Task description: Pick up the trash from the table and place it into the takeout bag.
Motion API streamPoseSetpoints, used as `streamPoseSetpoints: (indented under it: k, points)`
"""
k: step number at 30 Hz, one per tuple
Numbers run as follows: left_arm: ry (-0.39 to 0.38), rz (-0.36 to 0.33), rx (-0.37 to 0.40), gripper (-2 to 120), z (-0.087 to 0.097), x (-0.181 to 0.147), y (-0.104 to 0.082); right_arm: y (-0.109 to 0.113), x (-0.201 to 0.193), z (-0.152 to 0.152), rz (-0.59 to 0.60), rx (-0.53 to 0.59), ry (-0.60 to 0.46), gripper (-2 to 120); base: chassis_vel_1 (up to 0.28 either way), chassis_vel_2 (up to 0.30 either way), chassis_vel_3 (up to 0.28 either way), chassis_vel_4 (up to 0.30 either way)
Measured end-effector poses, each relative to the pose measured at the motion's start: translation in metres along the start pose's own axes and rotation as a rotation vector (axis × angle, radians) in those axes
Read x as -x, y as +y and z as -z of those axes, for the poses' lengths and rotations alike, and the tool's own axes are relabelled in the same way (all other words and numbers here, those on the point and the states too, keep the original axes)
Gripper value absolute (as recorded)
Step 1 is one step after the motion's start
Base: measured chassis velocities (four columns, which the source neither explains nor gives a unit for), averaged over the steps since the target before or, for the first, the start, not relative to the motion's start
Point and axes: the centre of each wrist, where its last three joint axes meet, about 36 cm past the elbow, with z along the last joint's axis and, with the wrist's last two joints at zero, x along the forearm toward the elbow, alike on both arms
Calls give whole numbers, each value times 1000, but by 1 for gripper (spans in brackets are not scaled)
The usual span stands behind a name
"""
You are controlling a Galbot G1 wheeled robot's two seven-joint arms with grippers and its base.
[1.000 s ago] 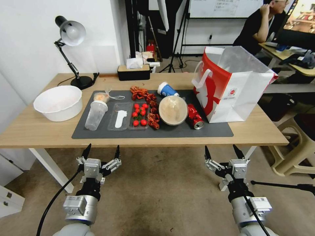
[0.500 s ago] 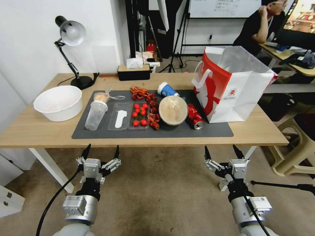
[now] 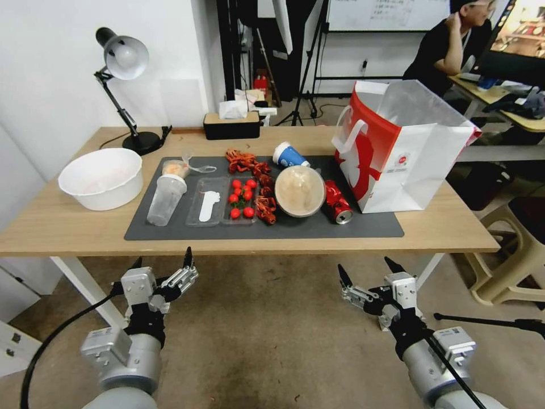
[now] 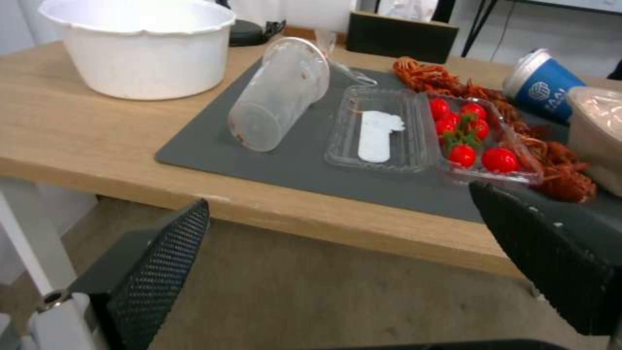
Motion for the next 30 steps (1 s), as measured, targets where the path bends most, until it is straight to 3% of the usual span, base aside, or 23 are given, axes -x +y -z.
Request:
streamPoseSetpoints:
  k: [21, 30]
  points:
    - [-13, -14, 16, 100, -4, 3, 1, -7, 7, -1, -19, -8, -19, 100, 0, 0, 0, 0]
    - [-12, -28, 32, 100, -10, 10, 3, -37, 47, 1, 69, -12, -120, 100, 0, 0, 0, 0]
